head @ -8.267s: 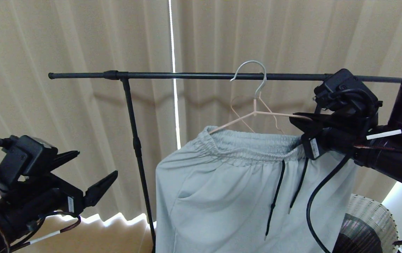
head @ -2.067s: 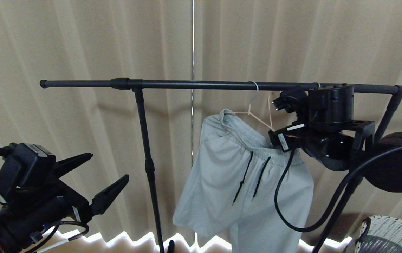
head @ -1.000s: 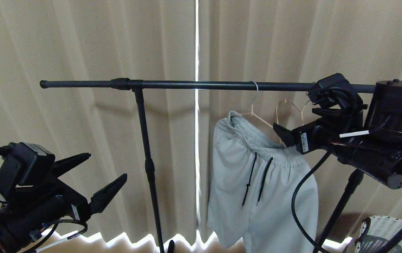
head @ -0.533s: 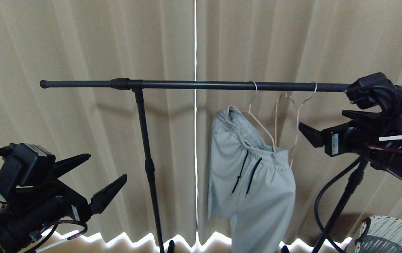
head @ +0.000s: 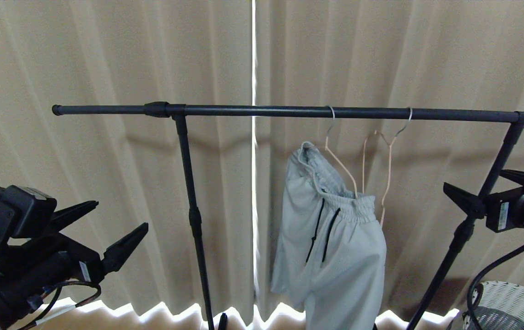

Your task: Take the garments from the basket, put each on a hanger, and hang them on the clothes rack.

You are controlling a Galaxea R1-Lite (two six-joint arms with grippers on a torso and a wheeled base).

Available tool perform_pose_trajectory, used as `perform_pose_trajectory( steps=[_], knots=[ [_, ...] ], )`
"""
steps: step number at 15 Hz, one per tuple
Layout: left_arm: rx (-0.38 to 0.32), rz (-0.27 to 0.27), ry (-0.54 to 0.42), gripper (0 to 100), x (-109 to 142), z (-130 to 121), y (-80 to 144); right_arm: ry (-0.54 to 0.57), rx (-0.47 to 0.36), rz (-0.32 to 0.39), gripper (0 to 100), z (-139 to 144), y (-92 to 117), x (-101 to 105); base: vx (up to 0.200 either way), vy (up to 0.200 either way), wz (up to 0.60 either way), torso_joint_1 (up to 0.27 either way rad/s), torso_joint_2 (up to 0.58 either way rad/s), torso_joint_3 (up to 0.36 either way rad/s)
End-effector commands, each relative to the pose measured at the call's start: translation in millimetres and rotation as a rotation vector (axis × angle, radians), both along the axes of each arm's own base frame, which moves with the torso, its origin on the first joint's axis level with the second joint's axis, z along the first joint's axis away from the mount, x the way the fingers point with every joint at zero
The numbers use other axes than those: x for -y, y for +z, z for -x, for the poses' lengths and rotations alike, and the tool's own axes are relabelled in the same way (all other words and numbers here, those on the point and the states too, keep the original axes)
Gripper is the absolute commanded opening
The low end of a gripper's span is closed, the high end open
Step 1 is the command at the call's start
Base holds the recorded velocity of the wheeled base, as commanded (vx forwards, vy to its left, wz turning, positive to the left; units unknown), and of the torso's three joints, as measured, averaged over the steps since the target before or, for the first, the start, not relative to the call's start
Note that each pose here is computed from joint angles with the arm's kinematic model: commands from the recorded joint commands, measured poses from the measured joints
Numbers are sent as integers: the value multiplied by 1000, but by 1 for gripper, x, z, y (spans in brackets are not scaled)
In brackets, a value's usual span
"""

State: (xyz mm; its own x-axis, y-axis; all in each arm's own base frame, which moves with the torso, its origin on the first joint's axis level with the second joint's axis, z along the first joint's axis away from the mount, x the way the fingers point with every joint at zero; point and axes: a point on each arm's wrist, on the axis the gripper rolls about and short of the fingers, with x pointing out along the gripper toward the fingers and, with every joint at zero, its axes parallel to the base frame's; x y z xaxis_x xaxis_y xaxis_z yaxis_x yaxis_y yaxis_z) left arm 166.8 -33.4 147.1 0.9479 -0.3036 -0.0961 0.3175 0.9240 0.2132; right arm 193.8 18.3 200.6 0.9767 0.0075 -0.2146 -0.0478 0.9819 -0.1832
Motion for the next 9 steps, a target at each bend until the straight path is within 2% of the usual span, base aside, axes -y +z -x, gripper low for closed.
perform_pose_trajectory(
  steps=[1, 2, 3, 7, 9],
  knots=[
    [2, 0, 1, 100, 0, 0, 0, 21, -33, -5, 100, -3, -8, 1, 0, 0, 0, 0, 0, 0],
    [0, 1, 3, 100, 0, 0, 0, 42, -54, -5, 100, -7, -12, -2, 0, 0, 0, 0, 0, 0],
    [-2, 1, 1, 100, 0, 0, 0, 100, -87, 0, 100, -15, -20, -15, 0, 0, 0, 0, 0, 0],
    [1, 2, 3, 100, 0, 0, 0, 218, -151, 16, 100, -31, -33, -46, 0, 0, 0, 0, 0, 0],
    [5, 2, 3, 100, 0, -1, 1, 227, -179, 26, 100, -46, -39, -56, 0, 0, 0, 0, 0, 0]
  ],
)
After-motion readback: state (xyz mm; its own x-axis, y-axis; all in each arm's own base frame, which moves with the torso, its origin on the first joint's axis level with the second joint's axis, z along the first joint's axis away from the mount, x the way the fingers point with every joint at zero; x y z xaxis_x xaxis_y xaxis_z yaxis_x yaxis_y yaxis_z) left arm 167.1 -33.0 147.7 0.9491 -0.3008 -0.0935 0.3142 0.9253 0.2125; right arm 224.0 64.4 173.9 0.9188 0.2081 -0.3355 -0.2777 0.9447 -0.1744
